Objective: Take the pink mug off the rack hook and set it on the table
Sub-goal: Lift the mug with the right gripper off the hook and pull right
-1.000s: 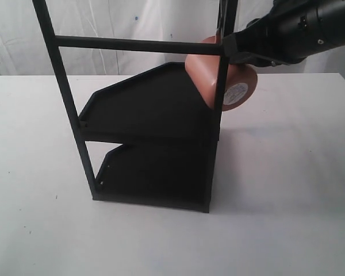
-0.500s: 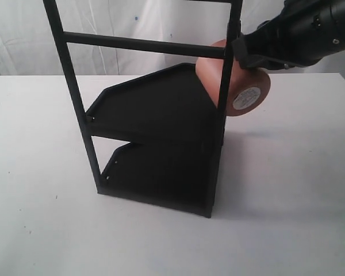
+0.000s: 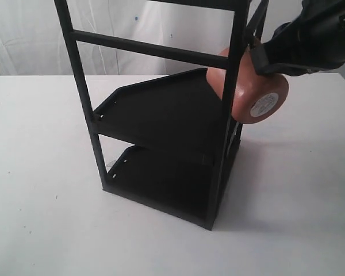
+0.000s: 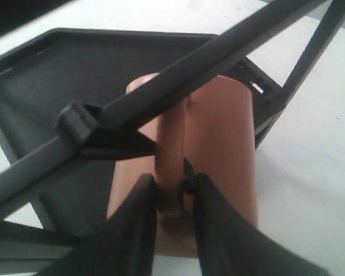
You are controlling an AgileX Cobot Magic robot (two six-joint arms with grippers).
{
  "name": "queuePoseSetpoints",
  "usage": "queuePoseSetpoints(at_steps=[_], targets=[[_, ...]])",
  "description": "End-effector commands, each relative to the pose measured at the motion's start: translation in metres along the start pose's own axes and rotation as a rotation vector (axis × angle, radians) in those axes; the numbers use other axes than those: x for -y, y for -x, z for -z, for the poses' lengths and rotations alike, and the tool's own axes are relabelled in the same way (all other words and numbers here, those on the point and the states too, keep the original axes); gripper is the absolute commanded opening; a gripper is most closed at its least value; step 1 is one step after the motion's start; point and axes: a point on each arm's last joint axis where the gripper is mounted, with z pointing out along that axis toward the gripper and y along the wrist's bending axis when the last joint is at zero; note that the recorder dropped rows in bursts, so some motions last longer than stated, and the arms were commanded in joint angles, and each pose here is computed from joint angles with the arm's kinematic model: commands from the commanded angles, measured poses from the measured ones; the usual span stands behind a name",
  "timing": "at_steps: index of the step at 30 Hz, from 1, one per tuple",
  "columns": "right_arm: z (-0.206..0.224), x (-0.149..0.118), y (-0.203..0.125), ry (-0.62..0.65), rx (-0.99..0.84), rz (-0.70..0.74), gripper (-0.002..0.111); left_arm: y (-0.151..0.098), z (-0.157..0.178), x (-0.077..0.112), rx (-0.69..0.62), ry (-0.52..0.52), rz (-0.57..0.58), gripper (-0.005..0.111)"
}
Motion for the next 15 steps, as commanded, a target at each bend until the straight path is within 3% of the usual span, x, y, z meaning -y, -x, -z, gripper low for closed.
queuePoseSetpoints(at_steps=[1, 15], targets=[[0.0046, 0.0032, -0.0072, -0.044, -0.078, 0.045, 0.0, -0.0005, 0.0001, 0.0004, 0.001, -0.002, 0.014, 0.0], [0.0114, 0.0067, -0.0064, -0.1, -0.058, -0.01, 0.0, -0.0005, 0.0001, 0.0004, 0.001, -0.002, 0.014, 0.0]])
